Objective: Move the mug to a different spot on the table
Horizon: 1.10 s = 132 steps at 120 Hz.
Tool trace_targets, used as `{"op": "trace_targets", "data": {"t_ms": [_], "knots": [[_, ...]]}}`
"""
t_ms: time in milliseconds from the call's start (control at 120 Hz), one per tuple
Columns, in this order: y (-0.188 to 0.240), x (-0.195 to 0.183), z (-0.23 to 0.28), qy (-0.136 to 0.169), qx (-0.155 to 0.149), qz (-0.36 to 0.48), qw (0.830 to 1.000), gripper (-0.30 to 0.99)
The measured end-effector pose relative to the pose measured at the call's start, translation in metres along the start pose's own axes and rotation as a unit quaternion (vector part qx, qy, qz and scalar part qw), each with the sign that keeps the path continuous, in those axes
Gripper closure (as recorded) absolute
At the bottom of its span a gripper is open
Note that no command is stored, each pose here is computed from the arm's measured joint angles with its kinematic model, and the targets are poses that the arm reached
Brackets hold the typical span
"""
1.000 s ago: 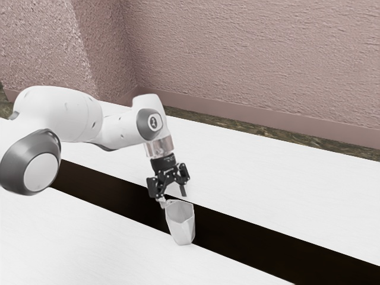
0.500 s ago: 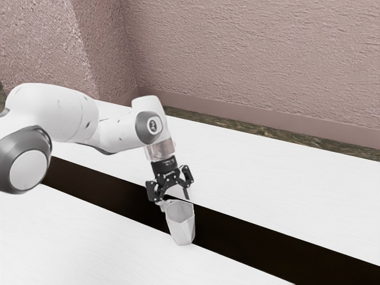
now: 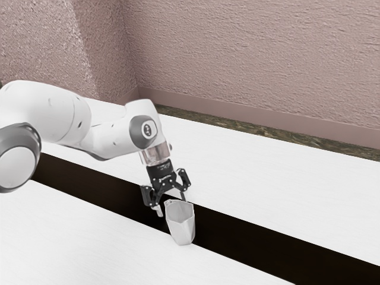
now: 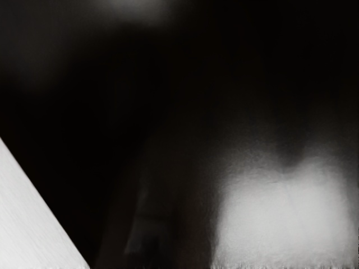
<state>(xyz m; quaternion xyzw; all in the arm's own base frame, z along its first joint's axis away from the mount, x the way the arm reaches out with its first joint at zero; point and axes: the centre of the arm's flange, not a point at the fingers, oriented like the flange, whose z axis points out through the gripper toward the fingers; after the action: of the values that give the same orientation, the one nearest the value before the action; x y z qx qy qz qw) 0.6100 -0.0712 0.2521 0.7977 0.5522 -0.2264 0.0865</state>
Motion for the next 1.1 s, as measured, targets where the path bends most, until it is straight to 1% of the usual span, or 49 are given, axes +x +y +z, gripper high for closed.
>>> {"op": "trace_targets", "data": {"t_ms": [242, 500, 792, 900, 1100], "knots": [[-0.002, -0.002, -0.001, 0.000, -0.012, 0.003, 1.000, 0.00], [-0.013, -0.011, 0.004, 0.001, -0.010, 0.007, 1.000, 0.00], [-0.017, -0.021, 0.000, 0.007, -0.021, 0.011, 1.000, 0.01], [-0.017, -0.021, -0.001, 0.008, -0.023, 0.010, 1.000, 0.07], [-0.021, -0.022, -0.001, 0.008, -0.025, 0.004, 1.000, 0.36]]}}
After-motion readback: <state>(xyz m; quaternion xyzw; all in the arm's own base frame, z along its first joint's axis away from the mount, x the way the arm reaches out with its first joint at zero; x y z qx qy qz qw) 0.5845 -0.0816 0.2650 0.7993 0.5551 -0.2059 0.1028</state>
